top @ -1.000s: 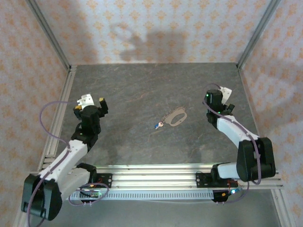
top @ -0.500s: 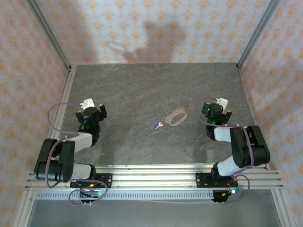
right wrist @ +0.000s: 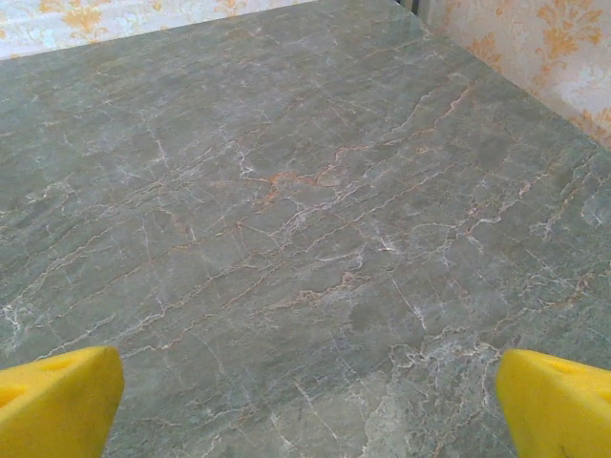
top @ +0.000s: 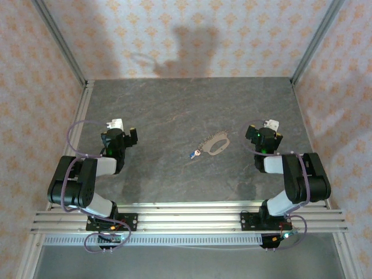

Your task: Put the keys on the keyring

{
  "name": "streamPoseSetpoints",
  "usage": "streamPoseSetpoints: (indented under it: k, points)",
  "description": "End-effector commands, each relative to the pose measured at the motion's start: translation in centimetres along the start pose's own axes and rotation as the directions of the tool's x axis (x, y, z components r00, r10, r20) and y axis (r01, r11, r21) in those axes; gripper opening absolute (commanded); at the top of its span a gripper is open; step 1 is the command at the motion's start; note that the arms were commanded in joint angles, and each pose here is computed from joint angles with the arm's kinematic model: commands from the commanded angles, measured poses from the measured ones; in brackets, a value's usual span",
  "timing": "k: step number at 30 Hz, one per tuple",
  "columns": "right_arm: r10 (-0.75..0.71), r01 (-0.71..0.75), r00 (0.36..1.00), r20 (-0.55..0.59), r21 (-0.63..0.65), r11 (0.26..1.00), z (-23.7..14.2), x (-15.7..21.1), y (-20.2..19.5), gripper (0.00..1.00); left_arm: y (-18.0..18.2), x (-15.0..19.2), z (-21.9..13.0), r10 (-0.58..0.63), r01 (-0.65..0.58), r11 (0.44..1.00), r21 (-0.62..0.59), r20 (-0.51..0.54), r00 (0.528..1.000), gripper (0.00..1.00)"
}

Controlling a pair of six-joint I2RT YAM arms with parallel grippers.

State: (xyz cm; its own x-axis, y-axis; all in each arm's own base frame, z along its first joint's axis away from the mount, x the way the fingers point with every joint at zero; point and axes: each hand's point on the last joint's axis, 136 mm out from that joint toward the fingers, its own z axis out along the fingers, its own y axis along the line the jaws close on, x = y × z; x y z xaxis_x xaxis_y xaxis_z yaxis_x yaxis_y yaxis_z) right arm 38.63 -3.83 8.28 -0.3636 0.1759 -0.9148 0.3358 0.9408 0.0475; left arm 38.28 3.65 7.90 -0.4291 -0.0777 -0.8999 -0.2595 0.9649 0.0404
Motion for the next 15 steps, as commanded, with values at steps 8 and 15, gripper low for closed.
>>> streamPoseSetpoints:
  k: [8, 15]
  points:
    - [-0.007, 0.008, 0.999, 0.035, -0.022, 1.0, -0.08, -0.94, 0.42, 0.99, -0.76, -1.65, 0.01, 0.025, -0.025, 1.0, 0.009, 0.05, 0.998, 1.0]
    - [-0.004, 0.004, 1.0, 0.02, -0.026, 1.0, 0.18, -0.8, 0.43, 1.0, -0.79, -1.67, 0.0, 0.025, -0.026, 1.0, 0.01, 0.05, 0.998, 1.0]
